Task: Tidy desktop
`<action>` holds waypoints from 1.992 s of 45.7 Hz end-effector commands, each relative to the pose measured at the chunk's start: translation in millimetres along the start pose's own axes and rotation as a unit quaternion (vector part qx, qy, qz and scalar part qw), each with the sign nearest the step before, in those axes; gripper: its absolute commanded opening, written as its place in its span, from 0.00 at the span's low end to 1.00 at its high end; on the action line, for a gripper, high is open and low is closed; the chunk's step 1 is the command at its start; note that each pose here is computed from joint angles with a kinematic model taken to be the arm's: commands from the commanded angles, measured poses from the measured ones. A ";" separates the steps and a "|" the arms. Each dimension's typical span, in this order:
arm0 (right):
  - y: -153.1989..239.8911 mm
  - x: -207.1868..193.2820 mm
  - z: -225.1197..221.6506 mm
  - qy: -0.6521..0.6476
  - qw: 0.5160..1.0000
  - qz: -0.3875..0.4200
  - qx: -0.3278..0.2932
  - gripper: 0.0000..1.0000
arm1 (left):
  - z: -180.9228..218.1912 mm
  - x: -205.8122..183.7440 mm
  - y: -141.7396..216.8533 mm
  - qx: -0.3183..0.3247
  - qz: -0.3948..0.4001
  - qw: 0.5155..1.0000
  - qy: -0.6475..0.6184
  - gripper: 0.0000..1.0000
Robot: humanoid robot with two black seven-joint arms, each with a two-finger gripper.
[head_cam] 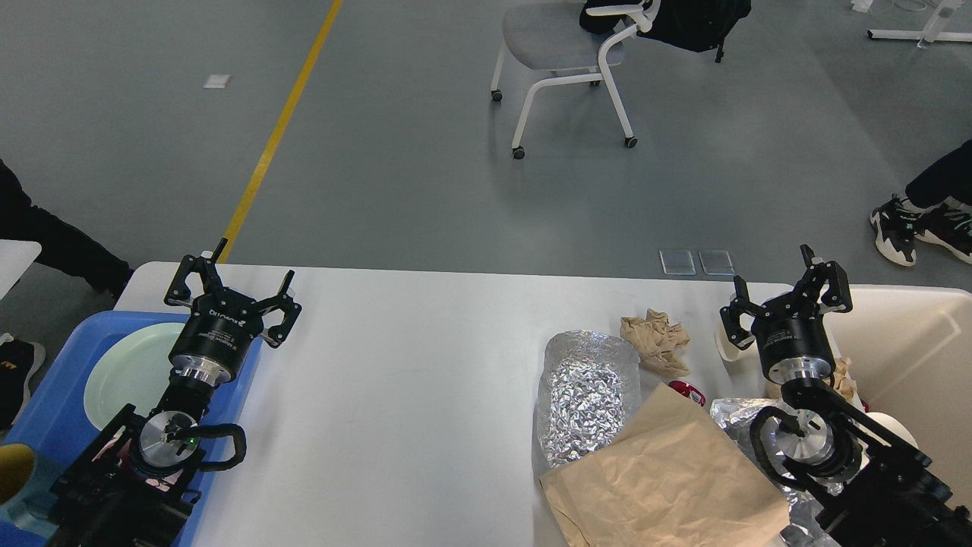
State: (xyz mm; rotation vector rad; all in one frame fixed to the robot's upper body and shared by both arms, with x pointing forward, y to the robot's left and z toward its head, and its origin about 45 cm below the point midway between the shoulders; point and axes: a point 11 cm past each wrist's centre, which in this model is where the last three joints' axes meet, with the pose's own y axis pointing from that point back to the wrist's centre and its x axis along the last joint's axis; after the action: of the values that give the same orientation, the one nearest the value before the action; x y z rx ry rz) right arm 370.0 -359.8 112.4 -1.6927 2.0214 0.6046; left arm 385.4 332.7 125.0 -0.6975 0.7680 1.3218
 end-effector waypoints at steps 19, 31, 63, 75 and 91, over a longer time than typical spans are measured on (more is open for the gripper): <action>-2.8 -2.0 -1.2 0.002 1.000 0.000 0.000 1.00 | 0.0 -0.1 0.0 0.000 0.000 1.000 0.000 0.96; -15.2 39.3 -95.0 0.012 0.994 0.039 0.098 1.00 | 0.0 0.1 0.0 0.000 0.000 1.000 0.000 0.96; 4.6 53.3 -57.5 -0.057 0.995 0.076 0.039 1.00 | 0.6 0.2 0.0 -0.001 0.001 1.000 0.000 0.96; 8.3 49.2 -36.5 -0.051 0.996 0.063 -0.022 1.00 | 0.6 0.0 0.0 -0.001 0.000 1.000 0.000 0.96; -17.1 7.0 -43.4 -0.073 0.996 -0.012 -0.042 1.00 | 0.4 0.0 0.0 -0.001 0.000 1.000 0.000 0.96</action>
State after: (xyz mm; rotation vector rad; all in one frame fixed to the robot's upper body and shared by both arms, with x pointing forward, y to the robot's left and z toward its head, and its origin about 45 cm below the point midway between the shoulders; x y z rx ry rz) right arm 378.1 -397.1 135.8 -1.6414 1.9361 0.8024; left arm 385.5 333.2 125.3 -0.7000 0.7668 1.3233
